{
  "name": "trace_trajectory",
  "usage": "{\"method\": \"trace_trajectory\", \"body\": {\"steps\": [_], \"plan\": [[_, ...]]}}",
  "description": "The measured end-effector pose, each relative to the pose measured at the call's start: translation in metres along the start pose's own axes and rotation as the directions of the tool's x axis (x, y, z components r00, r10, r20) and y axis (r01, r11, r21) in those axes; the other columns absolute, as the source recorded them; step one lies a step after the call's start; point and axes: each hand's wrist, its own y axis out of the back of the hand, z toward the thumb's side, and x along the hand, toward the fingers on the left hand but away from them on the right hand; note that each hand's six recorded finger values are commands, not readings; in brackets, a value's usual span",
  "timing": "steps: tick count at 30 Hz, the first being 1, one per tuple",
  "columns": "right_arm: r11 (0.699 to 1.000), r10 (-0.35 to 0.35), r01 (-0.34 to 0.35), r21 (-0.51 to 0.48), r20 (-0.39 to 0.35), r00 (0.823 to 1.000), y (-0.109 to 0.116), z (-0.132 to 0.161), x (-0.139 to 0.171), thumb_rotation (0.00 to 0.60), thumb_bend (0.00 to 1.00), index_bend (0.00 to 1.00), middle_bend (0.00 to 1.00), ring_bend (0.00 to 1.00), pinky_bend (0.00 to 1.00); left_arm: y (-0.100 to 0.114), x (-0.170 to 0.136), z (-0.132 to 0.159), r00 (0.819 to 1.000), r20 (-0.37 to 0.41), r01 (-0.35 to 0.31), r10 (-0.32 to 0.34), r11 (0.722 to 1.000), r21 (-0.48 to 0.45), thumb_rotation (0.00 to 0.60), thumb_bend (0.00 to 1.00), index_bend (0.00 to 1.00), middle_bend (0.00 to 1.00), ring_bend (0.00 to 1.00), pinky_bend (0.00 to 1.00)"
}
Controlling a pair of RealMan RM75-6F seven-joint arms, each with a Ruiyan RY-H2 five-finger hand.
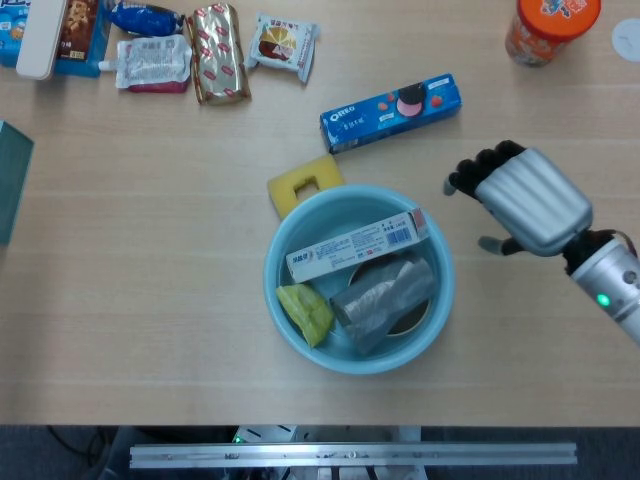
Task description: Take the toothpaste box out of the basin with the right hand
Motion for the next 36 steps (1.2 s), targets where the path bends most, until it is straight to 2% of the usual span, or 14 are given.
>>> {"method": "trace_trajectory", "body": {"steps": [4,10,21,25,28,30,33,36], "plan": [[0.999,0.041,-0.041,0.015,-0.027,0.999,-0.008,0.017,-0.022,0.6,0.07,0.37,0.4,0.35,0.38,-0.002,-0.001,-0.003,1.0,-0.007,0.006,-0.006,1.0,-0.001,0.6,0.43,0.42,0.42,0.33,0.25],[0.997,0.068,-0.066,0.045,-0.048,0.996,-0.016,0.038,-0.042,0.6,0.07,0.37,0.4,0.35,0.38,-0.004,-0.001,-0.008,1.0,-0.016,0.014,-0.014,1.0,-0.005,0.6,0.43,0.42,0.42,0.33,0.25],[0.991,0.118,-0.114,0.071,-0.043,0.992,-0.03,0.061,-0.058,0.6,0.07,0.37,0.4,0.35,0.38,-0.005,0.002,-0.014,1.0,-0.018,0.012,-0.012,1.0,-0.004,0.6,0.43,0.42,0.42,0.33,0.25],[0.987,0.138,-0.134,0.085,-0.039,0.99,-0.037,0.069,-0.066,0.6,0.15,0.37,0.41,0.35,0.38,-0.008,0.001,-0.015,1.0,-0.017,0.025,-0.025,1.0,-0.009,0.6,0.43,0.42,0.42,0.33,0.25],[0.986,0.148,-0.144,0.088,-0.036,0.988,-0.04,0.073,-0.071,0.6,0.25,0.42,0.45,0.38,0.42,-0.008,0.001,-0.016,0.999,-0.018,0.027,-0.027,1.0,-0.013,0.6,0.43,0.42,0.42,0.33,0.25],[0.986,0.145,-0.142,0.09,-0.031,0.989,-0.04,0.075,-0.074,0.6,0.34,0.51,0.51,0.46,0.49,-0.009,0.0,-0.017,0.999,-0.019,0.026,-0.027,1.0,-0.017,0.6,0.43,0.42,0.42,0.33,0.25],[0.987,0.134,-0.132,0.093,-0.018,0.991,-0.038,0.075,-0.079,0.6,0.38,0.62,0.6,0.57,0.58,-0.009,0.0,-0.019,0.999,-0.024,0.025,-0.026,1.0,-0.017,0.6,0.43,0.42,0.42,0.33,0.25],[0.987,0.136,-0.135,0.084,-0.005,0.991,-0.036,0.071,-0.08,0.6,0.39,0.67,0.63,0.62,0.61,-0.009,-0.001,-0.022,0.999,-0.033,0.028,-0.028,0.999,-0.019,0.6,0.43,0.42,0.42,0.33,0.25]]}}
